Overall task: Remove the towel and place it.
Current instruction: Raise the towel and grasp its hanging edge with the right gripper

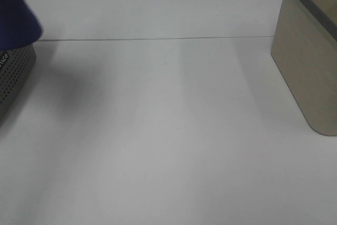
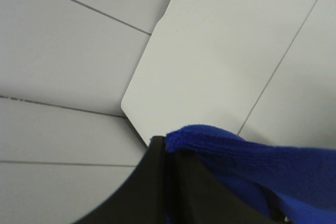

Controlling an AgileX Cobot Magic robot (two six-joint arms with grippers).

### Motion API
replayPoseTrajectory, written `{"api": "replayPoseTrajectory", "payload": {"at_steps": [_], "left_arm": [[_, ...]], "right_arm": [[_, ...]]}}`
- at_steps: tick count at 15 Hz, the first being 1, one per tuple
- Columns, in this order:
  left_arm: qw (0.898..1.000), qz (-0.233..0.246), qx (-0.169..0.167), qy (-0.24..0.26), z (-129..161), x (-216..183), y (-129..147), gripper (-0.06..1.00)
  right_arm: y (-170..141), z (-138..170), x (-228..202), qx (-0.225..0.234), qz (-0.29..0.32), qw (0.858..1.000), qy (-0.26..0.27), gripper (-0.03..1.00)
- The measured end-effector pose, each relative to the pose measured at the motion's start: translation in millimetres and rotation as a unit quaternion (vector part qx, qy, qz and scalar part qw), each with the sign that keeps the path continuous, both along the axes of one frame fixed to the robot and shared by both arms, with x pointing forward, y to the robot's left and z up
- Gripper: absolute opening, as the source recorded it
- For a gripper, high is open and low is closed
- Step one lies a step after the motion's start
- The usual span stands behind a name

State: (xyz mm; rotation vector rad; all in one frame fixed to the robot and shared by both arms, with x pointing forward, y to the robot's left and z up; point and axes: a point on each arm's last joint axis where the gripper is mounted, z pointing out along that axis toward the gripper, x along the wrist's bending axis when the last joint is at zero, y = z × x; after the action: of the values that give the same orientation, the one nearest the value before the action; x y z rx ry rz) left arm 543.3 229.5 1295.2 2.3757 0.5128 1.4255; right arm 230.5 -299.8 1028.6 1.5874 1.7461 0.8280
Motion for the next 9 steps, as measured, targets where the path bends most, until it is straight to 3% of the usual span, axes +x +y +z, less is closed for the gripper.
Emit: {"api": "replayPoseTrajectory", "payload": {"at_steps": [4, 7, 9], "left_arm": [[0.995, -0.096, 0.013, -0.003, 0, -17, -53, 0.00], [0.991, -0.131, 0.018, -0.005, 0, -26, -72, 0.00], [0.988, -0.154, 0.018, -0.006, 0, -33, -84, 0.00]], "right_arm": [[0, 0, 0, 0.000, 0.000, 1.000, 0.000, 0.98], [1, 0, 0, 0.001, 0.007, 1.000, 0.000, 0.98], [5, 0, 0, -0.015, 0.043, 0.999, -0.003, 0.98]]}}
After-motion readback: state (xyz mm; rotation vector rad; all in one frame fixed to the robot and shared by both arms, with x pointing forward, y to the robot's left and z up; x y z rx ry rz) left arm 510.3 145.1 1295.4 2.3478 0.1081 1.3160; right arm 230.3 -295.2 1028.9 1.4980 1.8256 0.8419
